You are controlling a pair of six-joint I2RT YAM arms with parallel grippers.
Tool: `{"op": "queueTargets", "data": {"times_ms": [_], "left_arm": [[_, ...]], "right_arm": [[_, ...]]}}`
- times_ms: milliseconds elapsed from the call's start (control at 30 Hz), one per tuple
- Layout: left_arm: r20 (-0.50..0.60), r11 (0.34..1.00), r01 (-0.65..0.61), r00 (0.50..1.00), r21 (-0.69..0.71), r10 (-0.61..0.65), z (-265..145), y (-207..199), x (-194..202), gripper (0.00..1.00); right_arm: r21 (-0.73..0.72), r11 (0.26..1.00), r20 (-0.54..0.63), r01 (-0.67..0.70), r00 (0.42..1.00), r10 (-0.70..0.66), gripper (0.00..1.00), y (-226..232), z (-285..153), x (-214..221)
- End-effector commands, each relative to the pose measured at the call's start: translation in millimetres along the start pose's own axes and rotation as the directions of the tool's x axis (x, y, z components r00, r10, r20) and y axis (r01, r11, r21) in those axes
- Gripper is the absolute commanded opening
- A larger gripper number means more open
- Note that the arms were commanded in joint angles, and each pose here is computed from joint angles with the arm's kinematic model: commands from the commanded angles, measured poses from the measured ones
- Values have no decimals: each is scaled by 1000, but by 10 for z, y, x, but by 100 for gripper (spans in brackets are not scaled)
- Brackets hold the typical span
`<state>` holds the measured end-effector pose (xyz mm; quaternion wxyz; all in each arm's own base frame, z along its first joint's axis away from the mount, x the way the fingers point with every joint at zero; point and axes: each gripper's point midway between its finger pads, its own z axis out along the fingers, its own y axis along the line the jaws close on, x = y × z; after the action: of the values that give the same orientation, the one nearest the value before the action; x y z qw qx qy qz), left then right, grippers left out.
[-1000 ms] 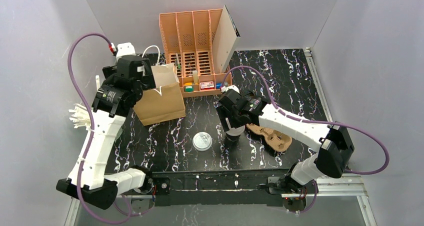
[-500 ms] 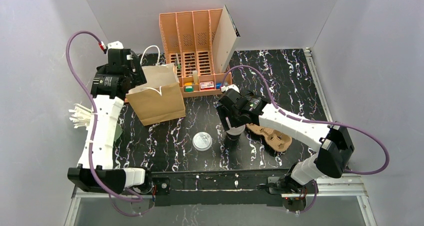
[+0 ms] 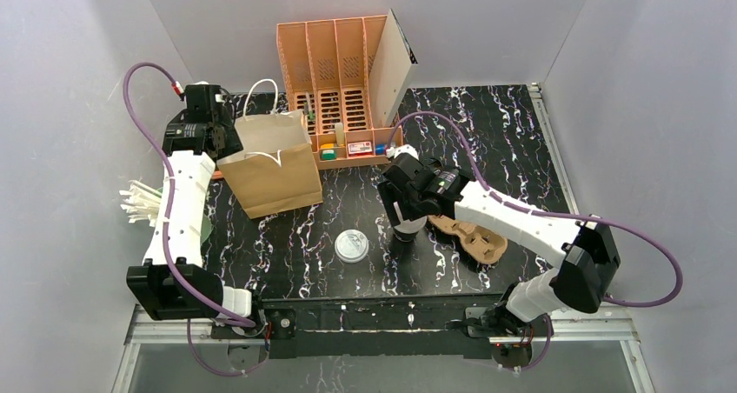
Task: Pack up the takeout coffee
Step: Pick up the coffee cup from the center of the board.
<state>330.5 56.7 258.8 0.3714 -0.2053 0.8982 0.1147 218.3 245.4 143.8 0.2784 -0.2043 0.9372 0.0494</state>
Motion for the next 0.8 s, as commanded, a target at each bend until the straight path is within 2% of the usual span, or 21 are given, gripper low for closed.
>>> {"op": "queueTargets", "data": {"times_ms": [0, 33, 133, 267, 467, 767], "left_arm": [[-34, 998, 3, 999, 61, -1, 45, -83, 89, 38], [-37, 997, 3, 999, 75, 0, 36, -107, 100, 29], [-58, 983, 6, 998, 186, 5, -38, -283, 142, 12], [-93, 941, 50, 995, 335, -19, -220, -527, 183, 1], [-155, 858, 102, 988, 503, -27, -570, -767, 271, 0], [-211, 783, 135, 978, 608, -5, -920, -845, 559, 0]], "right_arm": [[-19, 1000, 96, -21, 995, 23, 76, 9, -159, -254], [-20, 1000, 98, -21, 995, 23, 76, 6, -165, -261], [-19, 1000, 97, -24, 995, 26, 76, -21, -184, -269], [-14, 999, 106, -37, 994, 38, 77, -87, -220, -292], [-9, 999, 120, -50, 991, 51, 76, -181, -271, -340], [18, 998, 158, -63, 986, 59, 76, -315, -427, -504]]}}
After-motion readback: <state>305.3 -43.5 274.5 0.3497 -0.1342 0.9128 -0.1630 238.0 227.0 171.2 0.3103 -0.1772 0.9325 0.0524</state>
